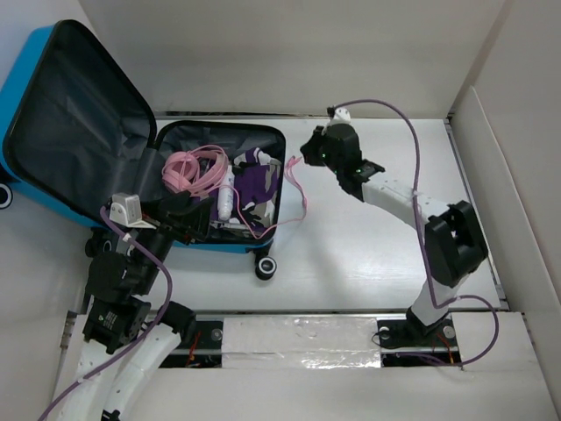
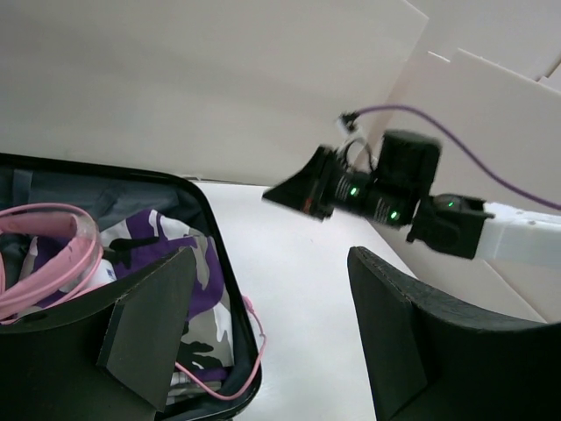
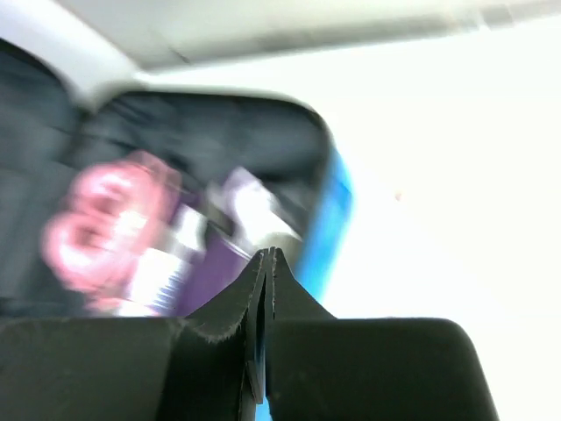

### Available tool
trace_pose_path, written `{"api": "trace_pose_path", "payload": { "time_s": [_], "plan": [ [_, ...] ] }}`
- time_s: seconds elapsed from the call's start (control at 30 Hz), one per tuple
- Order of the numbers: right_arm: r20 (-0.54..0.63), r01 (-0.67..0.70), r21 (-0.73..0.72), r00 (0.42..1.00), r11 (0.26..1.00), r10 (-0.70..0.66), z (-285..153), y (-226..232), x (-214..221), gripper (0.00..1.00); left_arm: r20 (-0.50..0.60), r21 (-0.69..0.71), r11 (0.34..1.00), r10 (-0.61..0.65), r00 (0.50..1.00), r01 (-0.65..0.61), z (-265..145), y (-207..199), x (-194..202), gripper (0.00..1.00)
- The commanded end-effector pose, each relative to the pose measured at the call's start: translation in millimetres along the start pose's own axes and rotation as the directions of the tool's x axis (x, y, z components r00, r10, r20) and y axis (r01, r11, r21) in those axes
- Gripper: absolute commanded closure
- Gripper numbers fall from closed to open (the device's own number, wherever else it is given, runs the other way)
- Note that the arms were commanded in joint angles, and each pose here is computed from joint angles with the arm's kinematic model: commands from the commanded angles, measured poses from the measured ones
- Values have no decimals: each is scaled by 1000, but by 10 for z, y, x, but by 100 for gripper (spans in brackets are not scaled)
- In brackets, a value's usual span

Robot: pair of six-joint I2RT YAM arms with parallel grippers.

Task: Pack the luggage

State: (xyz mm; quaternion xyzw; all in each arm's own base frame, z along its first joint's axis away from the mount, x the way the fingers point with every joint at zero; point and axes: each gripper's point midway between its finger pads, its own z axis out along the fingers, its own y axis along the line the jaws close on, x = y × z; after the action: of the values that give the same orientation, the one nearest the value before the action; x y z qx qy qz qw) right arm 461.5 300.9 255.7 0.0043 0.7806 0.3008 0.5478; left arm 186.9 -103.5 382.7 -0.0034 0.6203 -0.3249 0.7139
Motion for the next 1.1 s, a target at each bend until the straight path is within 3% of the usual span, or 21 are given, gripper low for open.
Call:
{"api": "trace_pose_path", "payload": {
  "time_s": [0.0,0.07,0.1,0.13,0.2,0.53,0.73,0.77,0.9,1.07],
  "plan": [
    [-136,72,169,989,983,-49,16,-460,742,95,32,33,999,-1,999,0,46,-72,-86,32],
    [-211,100,215,976,972,-53,-46,-646,1012,75,30,35,999,-1,1000,0,53,-75,-80,32],
    [-242,110,213,969,971,-57,-67,-639,1121,46,30,35,999,-1,1000,0,53,-75,-80,32],
    [-255,117,221,965,968,-58,-76,-672,1164,36,26,33,999,-1,1000,0,60,-70,-69,32],
    [-330,155,259,942,953,-63,-154,-786,1388,35,15,37,999,-1,1000,0,77,-73,-42,32],
    [-486,252,305,871,918,-78,-196,-971,2051,48,7,44,999,-4,1000,3,85,-81,-18,32],
    [-490,271,344,868,899,-74,-165,-1065,2091,51,9,48,999,-4,1000,3,75,-88,-20,32],
    [-490,269,345,869,899,-72,-152,-1070,2105,54,9,50,999,-4,1000,3,73,-93,-26,32],
    [-458,241,359,887,901,-55,-139,-1118,2023,97,8,49,999,-4,1000,3,70,-90,-19,32],
    [-229,132,332,972,934,-56,-225,-839,1204,100,7,50,999,-4,1000,3,70,-93,-18,32]
  ]
}}
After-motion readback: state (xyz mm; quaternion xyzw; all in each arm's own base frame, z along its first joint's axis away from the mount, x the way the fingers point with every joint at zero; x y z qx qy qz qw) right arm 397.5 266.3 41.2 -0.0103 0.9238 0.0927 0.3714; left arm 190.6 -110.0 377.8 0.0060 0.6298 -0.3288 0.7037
